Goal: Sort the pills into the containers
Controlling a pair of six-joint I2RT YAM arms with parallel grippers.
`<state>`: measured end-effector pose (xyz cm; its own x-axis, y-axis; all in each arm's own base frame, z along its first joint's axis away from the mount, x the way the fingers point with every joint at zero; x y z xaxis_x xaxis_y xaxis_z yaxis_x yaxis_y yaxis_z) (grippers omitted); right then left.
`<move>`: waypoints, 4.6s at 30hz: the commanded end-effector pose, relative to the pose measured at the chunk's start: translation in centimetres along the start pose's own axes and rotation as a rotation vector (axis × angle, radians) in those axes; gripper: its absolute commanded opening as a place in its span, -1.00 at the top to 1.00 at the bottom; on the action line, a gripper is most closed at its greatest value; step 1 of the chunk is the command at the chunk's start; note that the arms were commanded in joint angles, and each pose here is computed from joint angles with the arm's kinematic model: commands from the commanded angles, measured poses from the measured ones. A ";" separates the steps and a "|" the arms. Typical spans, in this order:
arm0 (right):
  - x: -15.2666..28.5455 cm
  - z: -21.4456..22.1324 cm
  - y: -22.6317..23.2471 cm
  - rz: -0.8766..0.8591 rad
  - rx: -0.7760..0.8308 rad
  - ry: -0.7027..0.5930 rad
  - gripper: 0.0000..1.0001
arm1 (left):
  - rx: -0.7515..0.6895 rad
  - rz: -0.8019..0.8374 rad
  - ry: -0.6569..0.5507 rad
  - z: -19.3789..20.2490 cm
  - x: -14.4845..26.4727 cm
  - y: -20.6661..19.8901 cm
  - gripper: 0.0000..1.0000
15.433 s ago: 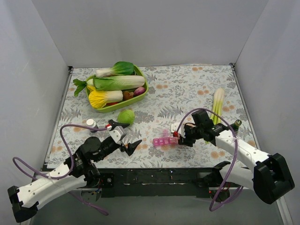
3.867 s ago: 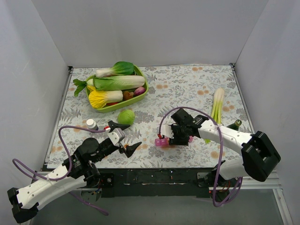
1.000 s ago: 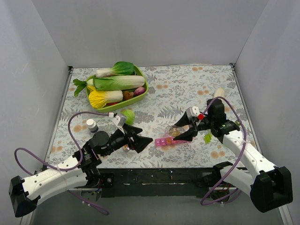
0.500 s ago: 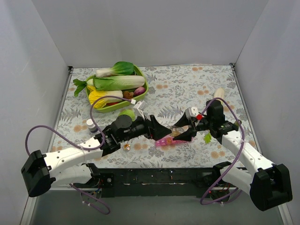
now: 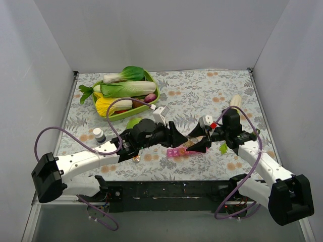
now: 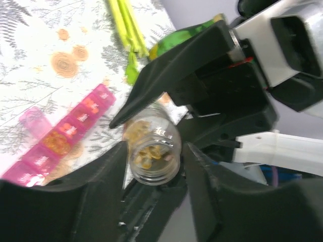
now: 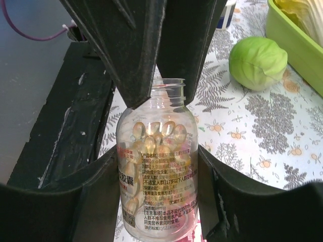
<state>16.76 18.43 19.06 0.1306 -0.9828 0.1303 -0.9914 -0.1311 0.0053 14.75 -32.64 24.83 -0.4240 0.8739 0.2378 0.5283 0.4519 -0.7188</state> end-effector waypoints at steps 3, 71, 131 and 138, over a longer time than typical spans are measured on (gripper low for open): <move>0.0 -0.3 -0.5 0.011 0.035 -0.010 0.97 | -0.029 -0.079 0.057 0.2 -0.4 -0.3 0.38; 1.6 1.8 -1.1 0.101 0.073 0.088 0.97 | 0.178 -1.129 0.286 8.2 9.5 21.5 -0.06; -2.0 -4.2 -0.7 0.167 0.019 0.251 0.97 | 0.501 0.147 0.047 -1.1 0.4 2.1 0.64; -2.9 -5.0 1.8 -0.018 -0.041 0.146 0.97 | 0.283 0.264 0.266 0.4 0.0 0.7 0.71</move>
<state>16.46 18.76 19.36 -0.0614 -0.8716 0.4863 -0.9945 0.0951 0.0448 17.13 -30.93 21.77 -0.2924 0.9311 0.2183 0.1531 0.2709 -0.9504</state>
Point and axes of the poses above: each gripper's point midway between its finger pads, its own x axis back along the fingers, its own y axis along the line the jaws close on, z = x × y, the point moved 5 cm from there along x, back along the fingers
